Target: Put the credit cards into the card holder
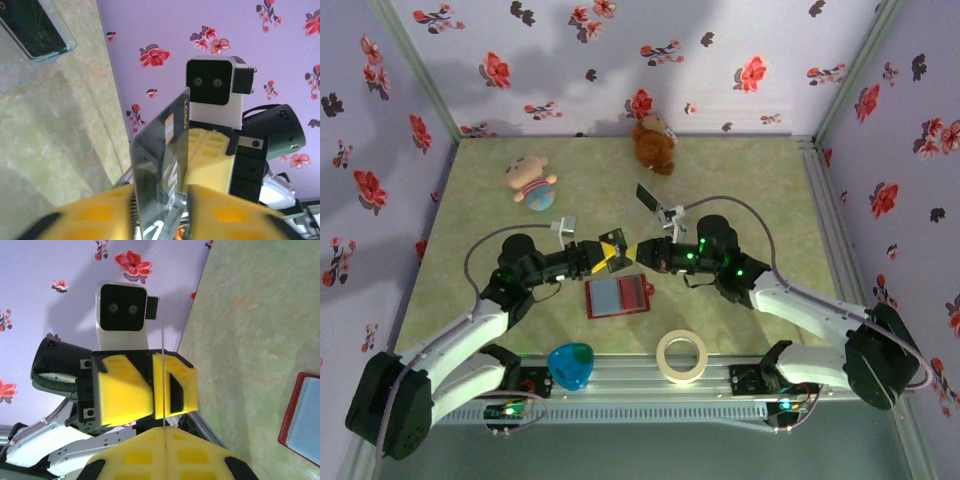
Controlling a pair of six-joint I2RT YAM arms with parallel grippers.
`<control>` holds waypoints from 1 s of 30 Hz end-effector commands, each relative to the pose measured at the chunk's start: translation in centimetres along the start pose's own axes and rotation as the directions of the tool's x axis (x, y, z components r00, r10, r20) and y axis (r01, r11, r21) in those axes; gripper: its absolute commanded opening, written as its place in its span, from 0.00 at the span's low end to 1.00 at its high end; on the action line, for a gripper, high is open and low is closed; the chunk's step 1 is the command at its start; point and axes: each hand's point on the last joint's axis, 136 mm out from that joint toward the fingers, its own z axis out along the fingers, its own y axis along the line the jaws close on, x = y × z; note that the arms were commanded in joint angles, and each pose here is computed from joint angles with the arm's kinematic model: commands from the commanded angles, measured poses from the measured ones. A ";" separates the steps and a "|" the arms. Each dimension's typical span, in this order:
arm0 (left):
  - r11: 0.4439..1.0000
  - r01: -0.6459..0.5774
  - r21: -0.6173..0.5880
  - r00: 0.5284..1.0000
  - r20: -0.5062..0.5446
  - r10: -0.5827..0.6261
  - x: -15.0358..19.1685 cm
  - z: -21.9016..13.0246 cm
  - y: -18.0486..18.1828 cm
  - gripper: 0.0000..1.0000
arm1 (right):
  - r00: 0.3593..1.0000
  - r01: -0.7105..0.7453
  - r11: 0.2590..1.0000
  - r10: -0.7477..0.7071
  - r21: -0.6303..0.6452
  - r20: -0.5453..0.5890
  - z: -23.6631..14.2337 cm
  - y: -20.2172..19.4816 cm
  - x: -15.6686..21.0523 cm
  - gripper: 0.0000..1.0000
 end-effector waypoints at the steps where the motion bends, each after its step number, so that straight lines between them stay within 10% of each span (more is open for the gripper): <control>1: 0.998 -0.045 0.047 0.999 0.019 0.044 -0.2 -0.1 -1.2 0.08 | 1.000 0.006 0.999 -0.007 -0.050 -0.028 0.2 1.1 0.5 0.00; 6: 0.994 -0.057 0.088 0.998 -0.003 0.057 0.3 -0.2 -2.1 0.00 | 0.995 0.049 0.997 -0.054 -0.058 -0.085 0.0 1.9 1.2 0.36; 10: 0.993 -0.044 0.109 0.995 -0.083 0.053 1.5 0.0 -2.4 0.00 | 0.983 0.121 0.991 -0.128 -0.059 -0.134 -0.4 2.6 1.7 0.42; 20: 0.985 -0.040 0.170 0.977 -0.201 0.074 4.0 0.0 -3.5 0.00 | 0.958 0.183 0.980 -0.196 -0.083 -0.210 -0.7 3.9 2.2 0.07; 24: 0.988 -0.012 0.156 0.979 -0.197 0.043 3.9 0.0 -2.9 0.42 | 0.960 0.177 0.983 -0.184 -0.055 -0.211 -0.6 3.2 2.1 0.00; 30: 0.990 0.093 -0.104 0.989 -0.105 -0.104 2.8 -1.4 4.0 0.47 | 0.953 0.129 0.984 -0.089 0.122 -0.291 0.3 -2.5 3.1 0.00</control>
